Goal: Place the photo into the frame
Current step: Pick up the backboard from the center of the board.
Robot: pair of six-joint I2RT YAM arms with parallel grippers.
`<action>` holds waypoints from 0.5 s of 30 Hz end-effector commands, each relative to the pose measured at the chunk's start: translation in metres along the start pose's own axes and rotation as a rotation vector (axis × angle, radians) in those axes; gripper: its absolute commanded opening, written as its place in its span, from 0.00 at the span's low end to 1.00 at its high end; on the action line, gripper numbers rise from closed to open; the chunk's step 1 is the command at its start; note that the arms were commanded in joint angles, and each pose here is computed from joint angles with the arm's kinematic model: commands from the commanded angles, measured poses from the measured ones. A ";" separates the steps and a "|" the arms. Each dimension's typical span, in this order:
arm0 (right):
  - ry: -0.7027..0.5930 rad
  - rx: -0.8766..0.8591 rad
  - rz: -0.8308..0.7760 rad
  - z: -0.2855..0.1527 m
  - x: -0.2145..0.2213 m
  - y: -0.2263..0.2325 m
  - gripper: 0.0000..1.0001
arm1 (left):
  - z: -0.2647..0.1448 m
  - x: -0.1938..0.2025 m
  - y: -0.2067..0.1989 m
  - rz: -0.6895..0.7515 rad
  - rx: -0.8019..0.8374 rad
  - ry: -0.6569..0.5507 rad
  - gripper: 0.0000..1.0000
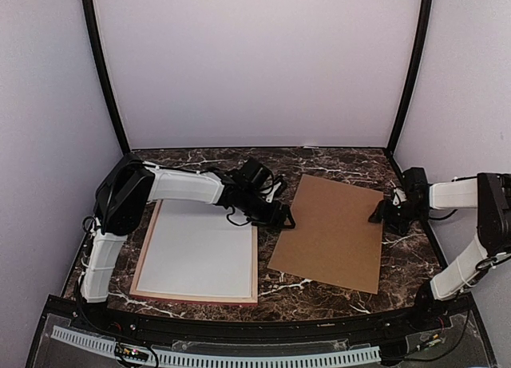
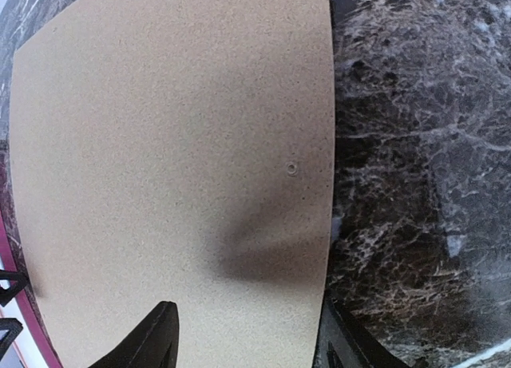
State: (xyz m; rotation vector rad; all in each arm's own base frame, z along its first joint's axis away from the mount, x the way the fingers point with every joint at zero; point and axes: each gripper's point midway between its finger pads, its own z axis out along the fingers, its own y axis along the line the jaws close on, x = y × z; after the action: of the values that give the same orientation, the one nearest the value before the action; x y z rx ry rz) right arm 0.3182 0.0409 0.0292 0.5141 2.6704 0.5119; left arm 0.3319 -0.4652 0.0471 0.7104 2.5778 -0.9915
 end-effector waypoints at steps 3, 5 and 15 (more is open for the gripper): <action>0.066 -0.102 0.006 0.010 0.017 0.011 0.60 | 0.009 0.020 -0.008 -0.042 0.051 0.037 0.76; 0.060 -0.138 0.002 0.006 0.015 0.018 0.60 | 0.011 0.025 -0.008 -0.066 0.063 0.046 0.75; 0.051 -0.390 -0.032 -0.015 0.008 0.063 0.56 | 0.014 0.038 -0.009 -0.142 0.090 0.050 0.72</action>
State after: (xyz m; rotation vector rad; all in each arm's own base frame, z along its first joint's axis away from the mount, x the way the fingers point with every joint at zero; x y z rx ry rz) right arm 0.3225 0.0545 0.0351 0.4879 2.6155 0.7102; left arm 0.3229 -0.4712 0.0441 0.5965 2.5699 -1.1291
